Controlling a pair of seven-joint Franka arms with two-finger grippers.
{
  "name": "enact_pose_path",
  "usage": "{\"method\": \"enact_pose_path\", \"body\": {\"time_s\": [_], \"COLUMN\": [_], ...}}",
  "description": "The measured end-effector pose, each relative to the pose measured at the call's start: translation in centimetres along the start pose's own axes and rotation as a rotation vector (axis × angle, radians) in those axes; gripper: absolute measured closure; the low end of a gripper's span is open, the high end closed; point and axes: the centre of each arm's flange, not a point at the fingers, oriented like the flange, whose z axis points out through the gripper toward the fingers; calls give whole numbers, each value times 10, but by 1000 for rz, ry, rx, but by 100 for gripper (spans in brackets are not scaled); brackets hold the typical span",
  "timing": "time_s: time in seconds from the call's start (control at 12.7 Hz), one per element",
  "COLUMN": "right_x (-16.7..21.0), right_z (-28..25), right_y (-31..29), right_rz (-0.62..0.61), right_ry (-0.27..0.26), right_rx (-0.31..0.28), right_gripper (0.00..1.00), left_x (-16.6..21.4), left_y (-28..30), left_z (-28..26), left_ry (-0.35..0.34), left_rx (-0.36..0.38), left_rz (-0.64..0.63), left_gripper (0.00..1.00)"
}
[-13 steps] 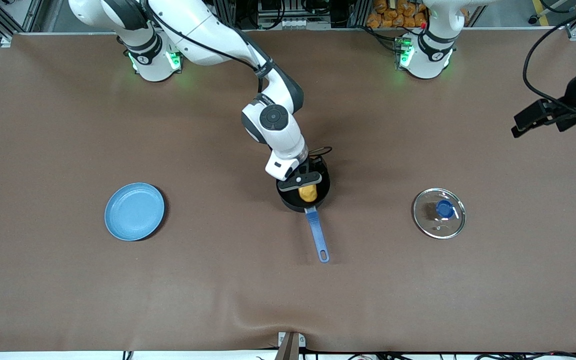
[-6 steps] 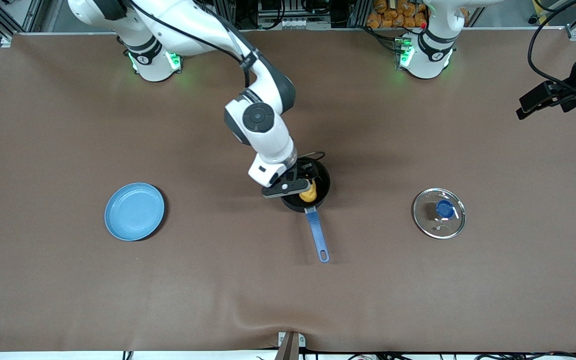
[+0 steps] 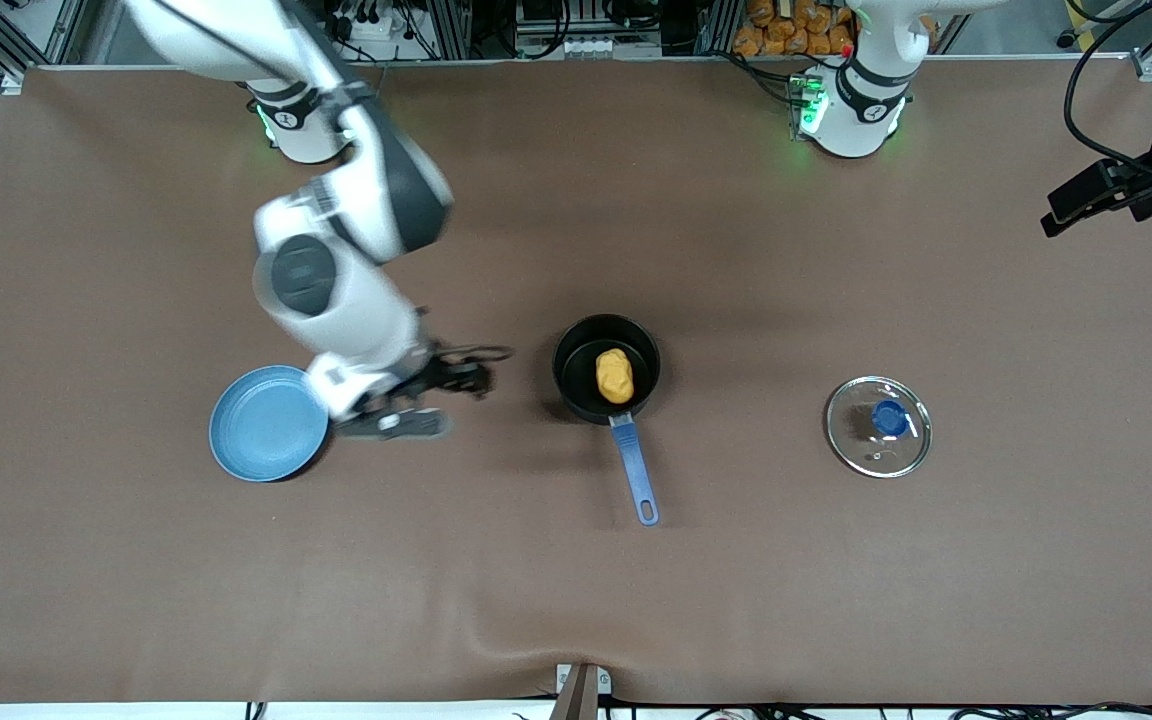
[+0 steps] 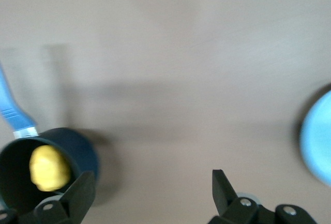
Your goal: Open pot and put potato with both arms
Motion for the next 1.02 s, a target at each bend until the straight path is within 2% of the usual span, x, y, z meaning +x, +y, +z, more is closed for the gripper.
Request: {"method": "enact_pose_path", "body": {"time_s": [0.47,0.63,0.71,0.87,1.02], "right_x": [26,21,15,-4,-26], "right_z": [-69,-95,-109,-144,-181], "right_y": [190,235,249,257,260], "right_rz": [-75,-80,-80,-78,-71], "right_ry": [-132,-138,-142,-145,-119], "right_rx": [-24,-26,-47,-84,-96], "right_gripper": [0,0,0,0,0], "left_x": [0,-2,-4,-6,-8], "left_y": [0,8,12,17,17], "left_z": [0,0,-1,-1,-3], "left_ry": [-9,-8,-8,-13,-17], "left_rx": [1,2,3,6,7], "left_rz": [0,15,23,33,33], "left_gripper": [0,0,0,0,0]}}
